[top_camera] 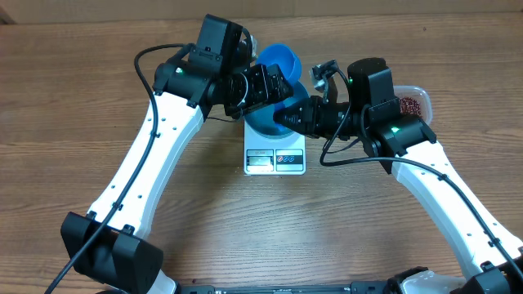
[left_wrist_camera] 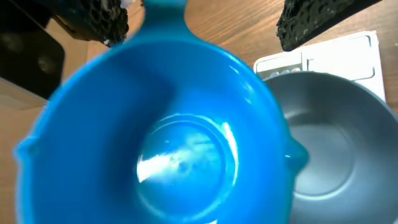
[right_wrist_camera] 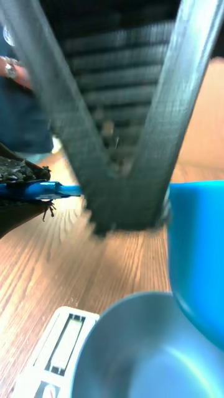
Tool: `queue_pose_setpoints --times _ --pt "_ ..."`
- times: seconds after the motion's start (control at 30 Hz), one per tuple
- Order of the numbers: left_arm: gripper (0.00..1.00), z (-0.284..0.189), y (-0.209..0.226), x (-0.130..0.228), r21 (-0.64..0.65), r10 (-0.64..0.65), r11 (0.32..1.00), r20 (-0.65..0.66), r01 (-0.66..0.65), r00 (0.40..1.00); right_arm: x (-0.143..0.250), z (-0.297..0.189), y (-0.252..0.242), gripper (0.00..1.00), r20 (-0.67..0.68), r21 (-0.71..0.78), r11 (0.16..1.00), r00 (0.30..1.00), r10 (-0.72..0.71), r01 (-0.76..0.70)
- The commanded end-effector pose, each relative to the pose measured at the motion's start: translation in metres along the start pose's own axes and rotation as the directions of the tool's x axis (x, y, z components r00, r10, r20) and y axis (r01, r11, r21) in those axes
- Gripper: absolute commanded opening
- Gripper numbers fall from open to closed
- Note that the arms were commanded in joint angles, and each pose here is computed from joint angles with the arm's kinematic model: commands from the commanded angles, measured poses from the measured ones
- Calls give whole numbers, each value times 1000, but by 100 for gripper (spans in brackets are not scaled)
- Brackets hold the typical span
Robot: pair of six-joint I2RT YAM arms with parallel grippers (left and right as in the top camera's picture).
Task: Scoop item into bowl and weigh 150g on scale
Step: 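Hand the blue scoop from left gripper to right gripper above scale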
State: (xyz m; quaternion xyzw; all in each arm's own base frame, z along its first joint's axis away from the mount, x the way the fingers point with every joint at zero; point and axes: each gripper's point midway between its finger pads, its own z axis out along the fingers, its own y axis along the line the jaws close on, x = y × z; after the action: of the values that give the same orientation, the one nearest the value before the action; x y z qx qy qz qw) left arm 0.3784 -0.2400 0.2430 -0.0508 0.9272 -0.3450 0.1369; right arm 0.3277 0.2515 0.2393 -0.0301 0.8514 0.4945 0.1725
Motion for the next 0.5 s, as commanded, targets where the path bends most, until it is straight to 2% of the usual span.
queue_pose_setpoints --times 0.0,0.37,0.47 --pt "81 -9 0 -15 30 25 999 37 -26 999 -9 -1 -4 4 38 51 998 998 -40 38" --pt "80 -49 -12 -30 326 -25 944 -46 39 999 -2 -3 -25 4 26 151 988 999 -29 25" --pt "75 -58 -9 -36 363 2 932 -28 8 1000 -1 -4 -31 4 28 179 984 999 -21 16"
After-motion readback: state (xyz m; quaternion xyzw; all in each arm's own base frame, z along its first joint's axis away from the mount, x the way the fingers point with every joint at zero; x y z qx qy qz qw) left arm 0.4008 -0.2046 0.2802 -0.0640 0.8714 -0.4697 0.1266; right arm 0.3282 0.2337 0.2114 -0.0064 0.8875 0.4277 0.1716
